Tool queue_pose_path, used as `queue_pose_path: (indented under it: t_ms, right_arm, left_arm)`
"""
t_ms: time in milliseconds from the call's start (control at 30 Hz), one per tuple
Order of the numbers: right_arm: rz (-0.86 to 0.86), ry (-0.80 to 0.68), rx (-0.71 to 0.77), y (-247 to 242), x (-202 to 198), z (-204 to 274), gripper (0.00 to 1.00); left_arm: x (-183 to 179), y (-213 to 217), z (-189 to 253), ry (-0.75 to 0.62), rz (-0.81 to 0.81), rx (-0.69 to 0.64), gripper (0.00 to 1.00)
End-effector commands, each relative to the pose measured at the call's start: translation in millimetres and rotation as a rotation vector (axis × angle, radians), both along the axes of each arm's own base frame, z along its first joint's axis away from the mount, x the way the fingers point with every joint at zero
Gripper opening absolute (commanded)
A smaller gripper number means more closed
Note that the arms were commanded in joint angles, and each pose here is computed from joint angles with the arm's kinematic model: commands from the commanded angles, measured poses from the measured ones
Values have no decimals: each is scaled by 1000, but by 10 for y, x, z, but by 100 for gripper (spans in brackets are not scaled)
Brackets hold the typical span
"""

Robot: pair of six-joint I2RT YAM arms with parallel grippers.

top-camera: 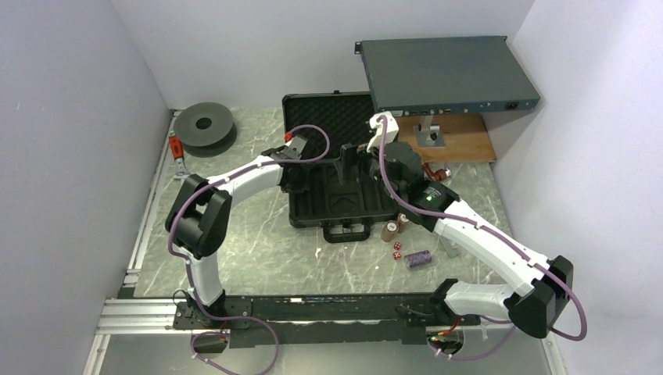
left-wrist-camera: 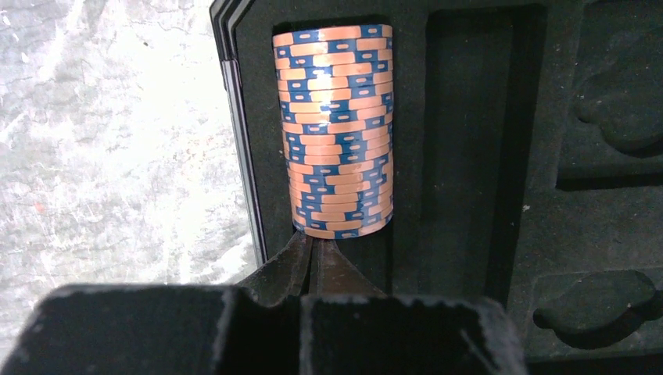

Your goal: Pack up texas hold em set

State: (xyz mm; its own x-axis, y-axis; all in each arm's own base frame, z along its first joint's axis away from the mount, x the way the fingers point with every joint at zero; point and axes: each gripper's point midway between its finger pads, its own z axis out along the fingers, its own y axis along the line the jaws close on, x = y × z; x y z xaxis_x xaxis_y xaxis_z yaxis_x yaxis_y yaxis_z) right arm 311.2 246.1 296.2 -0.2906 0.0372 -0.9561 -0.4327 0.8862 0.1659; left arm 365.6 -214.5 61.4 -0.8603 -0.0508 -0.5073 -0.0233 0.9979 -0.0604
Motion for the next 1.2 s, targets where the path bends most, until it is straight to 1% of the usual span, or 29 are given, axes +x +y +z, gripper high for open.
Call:
queue_pose_path:
  t_ms: [0, 267, 533, 633, 667, 733, 833, 900, 967, 1167]
  right_arm:
    - [-10, -32, 21, 10, 51, 129, 100]
    - [-15, -26, 8, 15, 73, 91, 100]
    - [-8, -23, 13, 28, 66, 95, 100]
    - [2, -19, 19, 45, 51, 102, 100]
    - [7, -18, 22, 52, 44, 115, 100]
    - [16, -13, 31, 64, 25, 137, 100]
    - [29, -4, 43, 69, -18, 169, 100]
    - [31, 0, 50, 55, -47, 199, 100]
    - [30, 2, 54, 31, -76, 227, 100]
    - [32, 2, 75, -38, -170, 334, 100]
  left_arm:
    - [339, -88, 218, -116, -12, -40, 0]
    - [424, -116, 242, -124, -24, -28, 0]
    - [329, -101, 260, -140, -24, -69, 0]
    - [250, -68, 273, -148, -25, -80, 7]
    - [226, -56, 274, -149, -24, -82, 15]
    - [176, -25, 288, -154, -19, -87, 27]
    - [100, 2, 324, -165, -21, -100, 35]
    - [43, 7, 399, -185, -30, -107, 39]
    - [-31, 20, 573, -231, -41, -113, 43]
    - [-244, 156, 1023, -298, -67, -91, 46]
